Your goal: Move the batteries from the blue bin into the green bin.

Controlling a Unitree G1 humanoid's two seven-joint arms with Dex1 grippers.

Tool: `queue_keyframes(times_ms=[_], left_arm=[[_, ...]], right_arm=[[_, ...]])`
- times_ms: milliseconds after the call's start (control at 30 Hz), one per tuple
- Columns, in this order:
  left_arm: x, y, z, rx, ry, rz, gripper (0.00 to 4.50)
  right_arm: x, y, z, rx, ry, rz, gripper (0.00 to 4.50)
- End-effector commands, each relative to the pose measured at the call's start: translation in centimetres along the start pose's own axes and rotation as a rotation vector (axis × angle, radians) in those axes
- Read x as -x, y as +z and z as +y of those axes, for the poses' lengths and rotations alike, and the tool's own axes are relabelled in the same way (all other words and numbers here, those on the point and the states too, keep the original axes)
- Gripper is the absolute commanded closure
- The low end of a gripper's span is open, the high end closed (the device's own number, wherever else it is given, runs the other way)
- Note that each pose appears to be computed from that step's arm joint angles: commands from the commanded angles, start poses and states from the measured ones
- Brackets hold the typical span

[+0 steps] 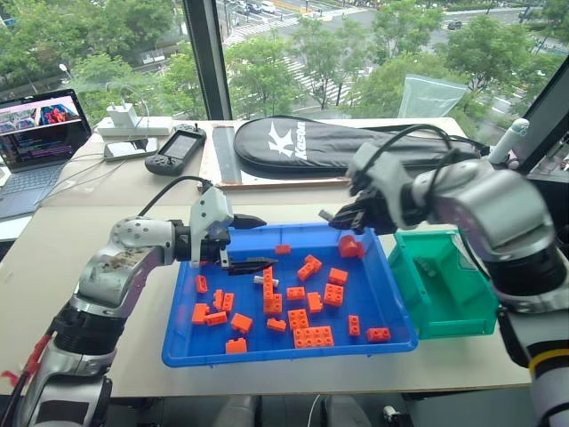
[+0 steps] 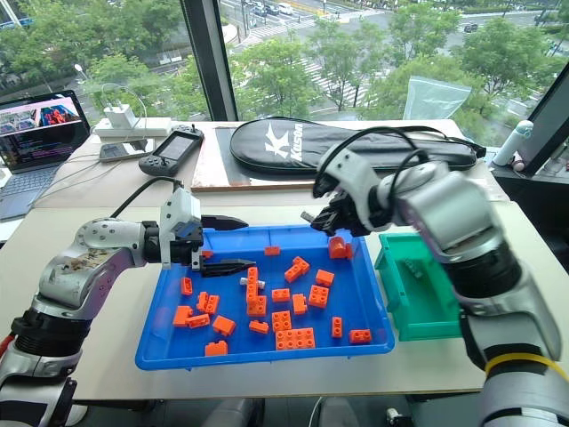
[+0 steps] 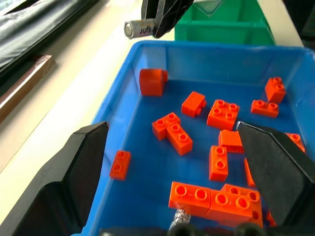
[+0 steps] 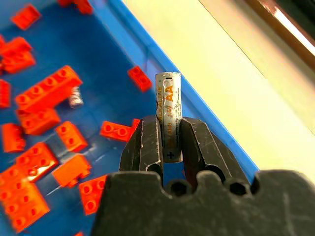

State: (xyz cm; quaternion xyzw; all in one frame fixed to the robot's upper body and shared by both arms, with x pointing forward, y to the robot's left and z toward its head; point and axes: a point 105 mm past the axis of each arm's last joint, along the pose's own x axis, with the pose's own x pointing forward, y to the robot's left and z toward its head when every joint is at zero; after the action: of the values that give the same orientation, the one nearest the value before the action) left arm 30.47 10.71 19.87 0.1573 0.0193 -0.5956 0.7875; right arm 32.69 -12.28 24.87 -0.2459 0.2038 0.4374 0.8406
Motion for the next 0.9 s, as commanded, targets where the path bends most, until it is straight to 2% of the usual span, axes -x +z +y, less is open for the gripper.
queue_keyframes(times_ms=[33, 267, 533, 567, 600, 800, 867, 900], left_arm=[[0.5, 2.2, 0.0, -0.02, -0.025, -0.07, 0.0], [0.5, 3.0, 0.1, -0.007, -0.054, -0.096, 0.0], [0.7, 3.2, 0.4, -0.019, -0.048, -0.086, 0.0], [0.7, 3.2, 0.4, -0.02, -0.046, -0.085, 0.0], [0.8, 3.3, 0.4, -0.02, -0.043, -0.083, 0.0], [1.4, 3.3, 0.5, -0.019, -0.023, -0.073, 0.0], [2.0, 3.2, 0.7, -0.014, -0.001, -0.067, 0.0], [2.2, 3.1, 0.7, -0.011, 0.009, -0.064, 0.0]], right_arm=[[4.3, 0.0, -1.8, 0.058, -0.069, -0.063, 4.26], [8.8, -6.7, -3.8, -0.055, -0.183, 0.165, 4.26], [8.0, -12.5, -4.1, -0.128, -0.215, 0.322, 4.26], [7.9, -12.7, -4.2, -0.139, -0.219, 0.322, 3.26], [7.9, -12.8, -4.2, -0.147, -0.219, 0.32, 3.1], [8.1, -12.3, -4.5, -0.137, -0.22, 0.304, 1.03], [8.7, -11.0, -5.3, -0.084, -0.251, 0.287, 0.5], [9.0, -10.3, -5.6, -0.057, -0.265, 0.276, 0.05]])
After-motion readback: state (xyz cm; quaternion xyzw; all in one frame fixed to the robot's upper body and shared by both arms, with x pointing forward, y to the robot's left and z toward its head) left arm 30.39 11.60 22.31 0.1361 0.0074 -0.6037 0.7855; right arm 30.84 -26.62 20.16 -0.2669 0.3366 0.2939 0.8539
